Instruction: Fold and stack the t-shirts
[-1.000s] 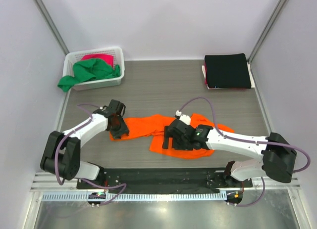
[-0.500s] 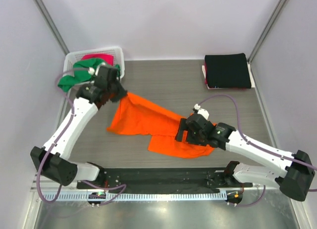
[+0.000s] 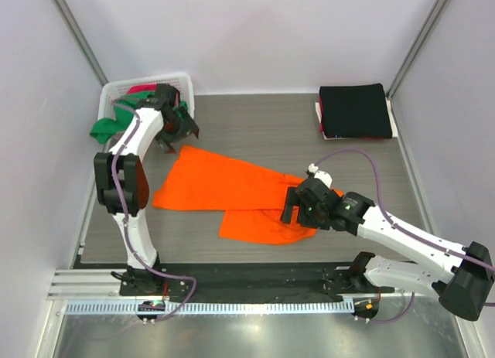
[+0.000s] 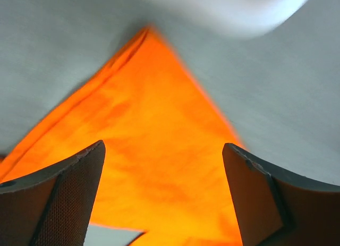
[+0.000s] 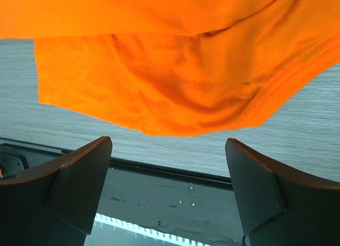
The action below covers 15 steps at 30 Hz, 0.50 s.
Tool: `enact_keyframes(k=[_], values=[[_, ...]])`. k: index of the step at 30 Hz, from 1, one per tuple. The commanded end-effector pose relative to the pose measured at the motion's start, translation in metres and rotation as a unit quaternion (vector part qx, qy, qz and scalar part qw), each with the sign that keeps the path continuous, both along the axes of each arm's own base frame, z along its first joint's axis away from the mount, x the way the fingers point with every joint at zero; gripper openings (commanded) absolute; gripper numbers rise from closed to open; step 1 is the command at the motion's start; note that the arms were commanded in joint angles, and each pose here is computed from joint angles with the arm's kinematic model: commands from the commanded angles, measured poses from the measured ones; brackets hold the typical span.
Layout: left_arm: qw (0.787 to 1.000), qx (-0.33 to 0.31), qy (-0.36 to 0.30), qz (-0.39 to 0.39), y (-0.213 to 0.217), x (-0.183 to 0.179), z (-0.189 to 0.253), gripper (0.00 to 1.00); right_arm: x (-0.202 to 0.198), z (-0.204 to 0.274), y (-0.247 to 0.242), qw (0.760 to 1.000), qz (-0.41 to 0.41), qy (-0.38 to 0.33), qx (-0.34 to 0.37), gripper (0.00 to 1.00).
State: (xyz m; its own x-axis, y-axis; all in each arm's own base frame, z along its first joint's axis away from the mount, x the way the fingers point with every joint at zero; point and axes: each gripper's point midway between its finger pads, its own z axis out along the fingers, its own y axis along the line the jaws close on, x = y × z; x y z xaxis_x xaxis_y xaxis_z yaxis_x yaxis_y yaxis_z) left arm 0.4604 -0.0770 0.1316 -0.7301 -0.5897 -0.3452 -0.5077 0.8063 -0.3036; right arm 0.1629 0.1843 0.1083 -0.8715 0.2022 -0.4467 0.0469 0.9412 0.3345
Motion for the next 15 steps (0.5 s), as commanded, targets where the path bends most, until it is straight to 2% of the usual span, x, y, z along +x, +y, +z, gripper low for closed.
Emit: enact_keyframes(k=[1, 2, 6, 7, 9, 10, 11, 15], values=[[0.998, 0.026, -0.042, -0.043, 0.002, -0.034, 0.044, 0.92, 0.005, 0.019, 0.010, 0.999, 0.023, -0.018, 0.019, 0.94], [0.996, 0.038, -0.067, -0.035, 0.009, -0.040, 0.059, 0.92, 0.007, 0.019, 0.012, 0.999, 0.025, -0.019, 0.016, 0.94], [0.995, 0.076, -0.049, -0.028, 0.028, -0.076, 0.055, 0.87, 0.015, 0.029, 0.021, 0.999, 0.033, -0.035, 0.025, 0.93], [0.996, 0.087, -0.028, -0.025, 0.034, -0.093, 0.039, 0.85, 0.015, 0.029, 0.026, 0.998, 0.038, -0.032, 0.034, 0.90], [0.994, 0.094, -0.051, -0.009, 0.042, -0.111, 0.045, 0.85, 0.009, 0.030, 0.049, 0.996, 0.070, -0.026, 0.055, 0.88], [0.994, 0.091, -0.059, 0.003, 0.047, -0.115, 0.039, 0.85, 0.010, 0.021, 0.063, 0.996, 0.078, -0.018, 0.049, 0.88], [0.995, 0.089, -0.036, 0.010, 0.052, -0.133, 0.016, 0.85, 0.000, 0.030, 0.085, 0.992, 0.111, -0.025, 0.052, 0.88], [0.996, 0.044, -0.038, 0.067, 0.075, -0.172, -0.001, 0.83, -0.001, 0.011, 0.138, 0.988, 0.156, -0.011, 0.000, 0.88]])
